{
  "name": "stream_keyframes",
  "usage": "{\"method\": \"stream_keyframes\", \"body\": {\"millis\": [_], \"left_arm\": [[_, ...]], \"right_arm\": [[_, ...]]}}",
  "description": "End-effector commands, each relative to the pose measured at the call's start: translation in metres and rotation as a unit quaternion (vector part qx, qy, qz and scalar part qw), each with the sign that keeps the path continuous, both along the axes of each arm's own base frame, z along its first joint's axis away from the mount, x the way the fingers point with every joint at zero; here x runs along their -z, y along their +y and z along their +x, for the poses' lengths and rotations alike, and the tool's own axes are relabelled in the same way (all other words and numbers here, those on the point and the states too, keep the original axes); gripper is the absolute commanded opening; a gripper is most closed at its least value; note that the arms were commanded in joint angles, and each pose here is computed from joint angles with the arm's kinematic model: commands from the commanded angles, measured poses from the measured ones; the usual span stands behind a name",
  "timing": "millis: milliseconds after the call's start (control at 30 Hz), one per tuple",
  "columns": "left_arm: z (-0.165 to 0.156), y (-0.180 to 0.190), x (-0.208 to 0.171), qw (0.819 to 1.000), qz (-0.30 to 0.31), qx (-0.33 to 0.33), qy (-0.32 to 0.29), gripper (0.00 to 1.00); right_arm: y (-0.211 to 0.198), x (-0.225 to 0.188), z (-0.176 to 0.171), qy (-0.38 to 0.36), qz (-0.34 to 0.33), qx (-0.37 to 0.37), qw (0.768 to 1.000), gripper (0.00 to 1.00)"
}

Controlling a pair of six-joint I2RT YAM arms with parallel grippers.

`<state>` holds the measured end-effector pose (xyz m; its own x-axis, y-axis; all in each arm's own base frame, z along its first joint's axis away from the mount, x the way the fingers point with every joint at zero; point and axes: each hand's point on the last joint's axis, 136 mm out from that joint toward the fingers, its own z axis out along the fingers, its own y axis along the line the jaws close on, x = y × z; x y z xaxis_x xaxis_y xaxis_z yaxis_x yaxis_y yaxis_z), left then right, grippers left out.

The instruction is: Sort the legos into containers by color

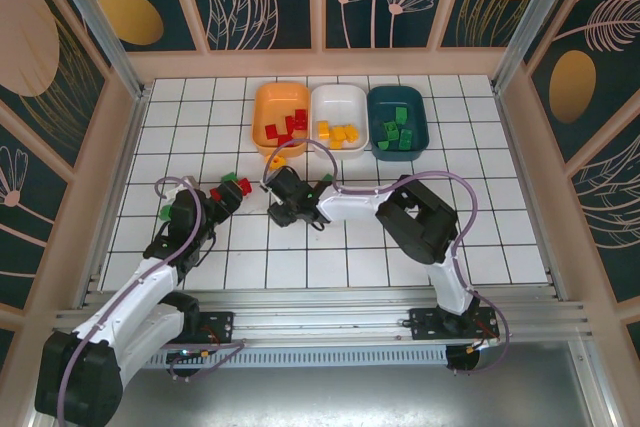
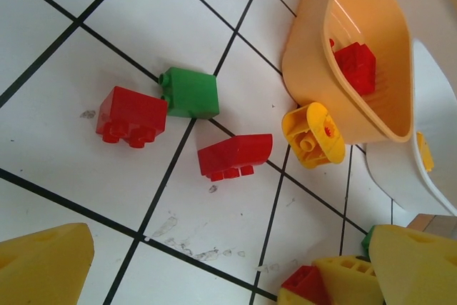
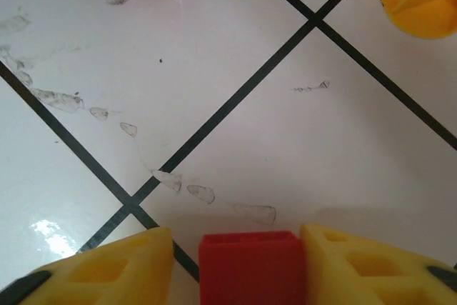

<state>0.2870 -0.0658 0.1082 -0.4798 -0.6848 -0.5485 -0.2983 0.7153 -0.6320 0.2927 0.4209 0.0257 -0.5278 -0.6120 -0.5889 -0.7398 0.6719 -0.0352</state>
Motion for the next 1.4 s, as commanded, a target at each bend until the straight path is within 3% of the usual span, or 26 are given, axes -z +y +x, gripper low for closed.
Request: {"method": "stream_keyframes", "body": {"millis": [0,167,400,600,733,1000,1233,1367], "left_arm": [[0.009,-0.002,-0.017,1.0,0.001,0.003,-0.025,0.99],[0.01,0.0,-0.018,1.0,0.004,0.002,-0.025,0.98],[0.013,-0.003,-0.019,1.0,0.002,0.005,-0.024,0.98],[0.019,-0.01,-0.021,1.0,-0.002,0.02,-0.013,0.99],[0.026,-0.029,-0.015,0.998,-0.015,0.062,0.015,0.99],[0.036,-0.057,-0.011,0.99,-0.039,0.13,0.04,0.98],[0.035,-0.05,-0.005,0.991,-0.015,0.117,0.058,0.99],[0.035,-0.033,-0.003,0.995,0.009,0.077,0.068,0.99]], "right_arm": [[-0.009,0.015,-0.001,-0.007,-0.043,0.004,0.999,0.43],[-0.01,0.005,0.005,-0.028,-0.043,0.013,0.999,0.35],[0.009,-0.057,0.024,-0.049,0.05,0.031,0.997,0.34],[-0.012,-0.135,0.099,-0.085,0.155,0.107,0.978,0.34],[-0.039,-0.156,0.162,-0.093,0.191,0.164,0.963,0.34],[-0.035,-0.138,0.232,-0.07,0.189,0.177,0.963,0.34],[-0.008,-0.118,0.238,-0.046,0.178,0.147,0.972,0.37],[-0.001,-0.116,0.236,-0.044,0.173,0.139,0.974,0.46]]}}
